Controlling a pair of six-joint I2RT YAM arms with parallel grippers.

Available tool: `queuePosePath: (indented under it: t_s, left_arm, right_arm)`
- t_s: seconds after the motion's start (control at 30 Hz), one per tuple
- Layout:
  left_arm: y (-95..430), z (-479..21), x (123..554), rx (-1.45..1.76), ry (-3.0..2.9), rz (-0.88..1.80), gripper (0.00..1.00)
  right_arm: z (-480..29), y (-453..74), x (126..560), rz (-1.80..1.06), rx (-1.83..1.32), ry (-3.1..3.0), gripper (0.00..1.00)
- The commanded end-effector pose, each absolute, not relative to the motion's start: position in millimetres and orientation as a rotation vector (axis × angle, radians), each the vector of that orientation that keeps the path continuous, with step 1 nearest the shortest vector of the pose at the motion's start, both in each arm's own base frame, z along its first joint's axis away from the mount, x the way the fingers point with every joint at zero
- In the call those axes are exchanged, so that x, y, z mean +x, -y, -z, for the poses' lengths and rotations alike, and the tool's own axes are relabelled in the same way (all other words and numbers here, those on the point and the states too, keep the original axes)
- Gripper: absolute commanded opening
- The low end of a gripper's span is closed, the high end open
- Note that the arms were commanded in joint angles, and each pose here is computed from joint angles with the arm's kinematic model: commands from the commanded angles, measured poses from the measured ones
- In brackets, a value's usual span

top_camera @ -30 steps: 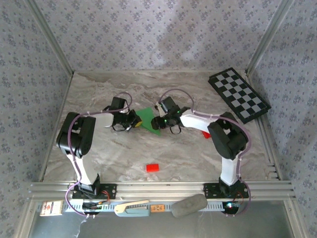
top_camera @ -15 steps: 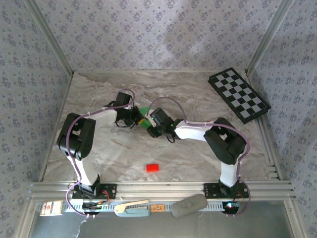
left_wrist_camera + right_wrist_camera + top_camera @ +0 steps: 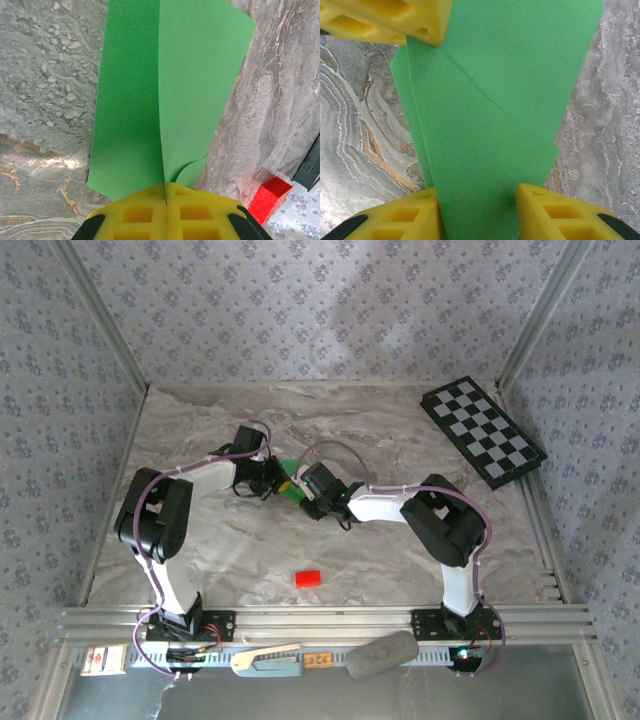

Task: Fold a paper plane with a square sheet of paper (pick it up from the middle)
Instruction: Fourth fold the wing at the center of the table.

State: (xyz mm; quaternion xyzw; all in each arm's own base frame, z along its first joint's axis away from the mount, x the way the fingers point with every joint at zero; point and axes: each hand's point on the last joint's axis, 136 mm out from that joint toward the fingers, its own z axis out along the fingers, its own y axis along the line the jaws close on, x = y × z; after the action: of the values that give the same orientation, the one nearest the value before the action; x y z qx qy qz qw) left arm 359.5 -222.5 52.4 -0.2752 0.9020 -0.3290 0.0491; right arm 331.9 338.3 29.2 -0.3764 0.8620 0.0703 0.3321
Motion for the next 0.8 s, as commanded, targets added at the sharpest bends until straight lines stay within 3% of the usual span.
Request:
queuePosePath:
  t_s: [0.0, 0.2, 0.4, 0.77]
  left_arm:
    - [226, -73, 365, -0.825, -2.717, 1.028, 0.05]
    - [225, -67, 363, -0.833, -2.732, 1.014, 0.05]
    - [224, -64, 362, -0.834, -2.74, 1.007, 0.05]
    - [225, -61, 361, -0.834, -2.751, 1.002, 0.05]
  right_arm:
    - [-32, -342, 335, -0.166, -0.99, -2.242, 0.4]
    - [-41, -342, 335, -0.171, -0.968, -2.233, 0.39]
    - [-49, -340, 336, -0.188, -0.915, -2.247, 0.29]
    - [-46, -344, 331, -0.216, -0.939, -2.263, 0.32]
